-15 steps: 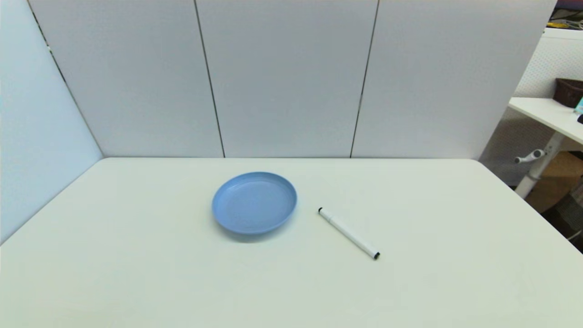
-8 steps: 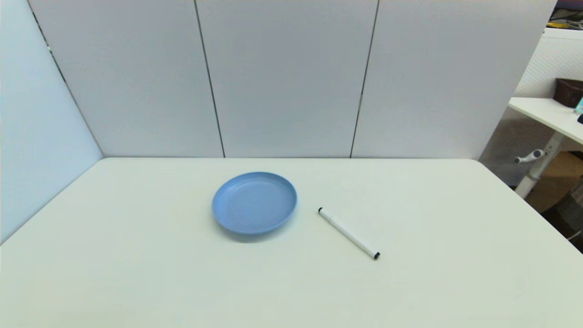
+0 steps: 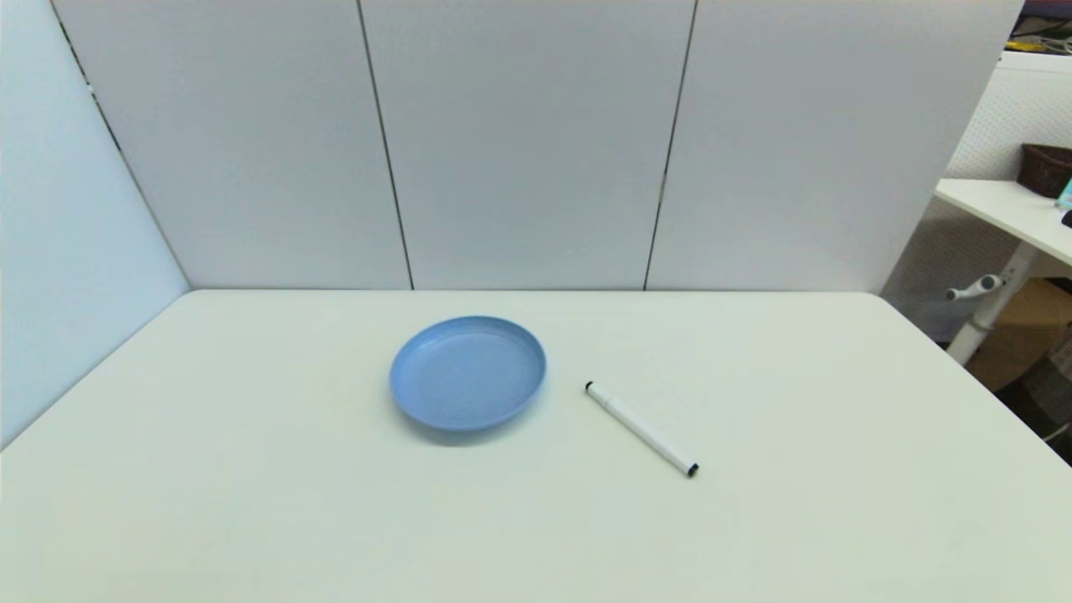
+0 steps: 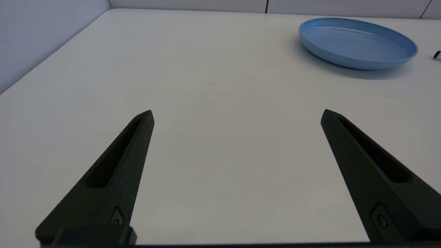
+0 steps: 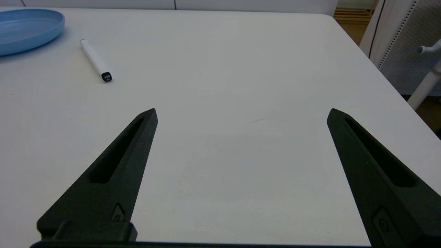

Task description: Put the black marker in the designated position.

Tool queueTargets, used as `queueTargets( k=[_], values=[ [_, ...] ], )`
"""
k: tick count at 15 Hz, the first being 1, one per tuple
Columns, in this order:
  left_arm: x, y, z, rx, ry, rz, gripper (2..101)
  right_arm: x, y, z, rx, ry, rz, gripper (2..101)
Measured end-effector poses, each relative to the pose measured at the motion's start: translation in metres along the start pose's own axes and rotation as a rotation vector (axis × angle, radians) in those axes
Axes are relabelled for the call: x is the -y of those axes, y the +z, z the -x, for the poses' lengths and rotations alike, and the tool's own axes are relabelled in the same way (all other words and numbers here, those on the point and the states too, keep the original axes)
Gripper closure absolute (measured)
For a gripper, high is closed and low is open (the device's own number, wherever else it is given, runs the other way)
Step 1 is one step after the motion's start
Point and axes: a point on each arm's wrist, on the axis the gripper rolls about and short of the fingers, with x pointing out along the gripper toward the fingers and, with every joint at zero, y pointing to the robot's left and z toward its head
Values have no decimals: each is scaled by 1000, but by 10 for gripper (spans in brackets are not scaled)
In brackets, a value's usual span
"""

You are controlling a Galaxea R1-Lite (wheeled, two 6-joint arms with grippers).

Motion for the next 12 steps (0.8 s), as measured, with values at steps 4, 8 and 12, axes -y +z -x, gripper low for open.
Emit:
queueTargets(
  k=[4,8,12],
  values=[
    [0,23,-3,-36,-11,-76,53,0,0,0,0,0,0,50],
    [1,83,-24,-138,-73,-212,53,0,0,0,0,0,0,50],
    [10,146,-86,-329,-275,-363,53,0,0,0,0,-1,0,50]
  ],
)
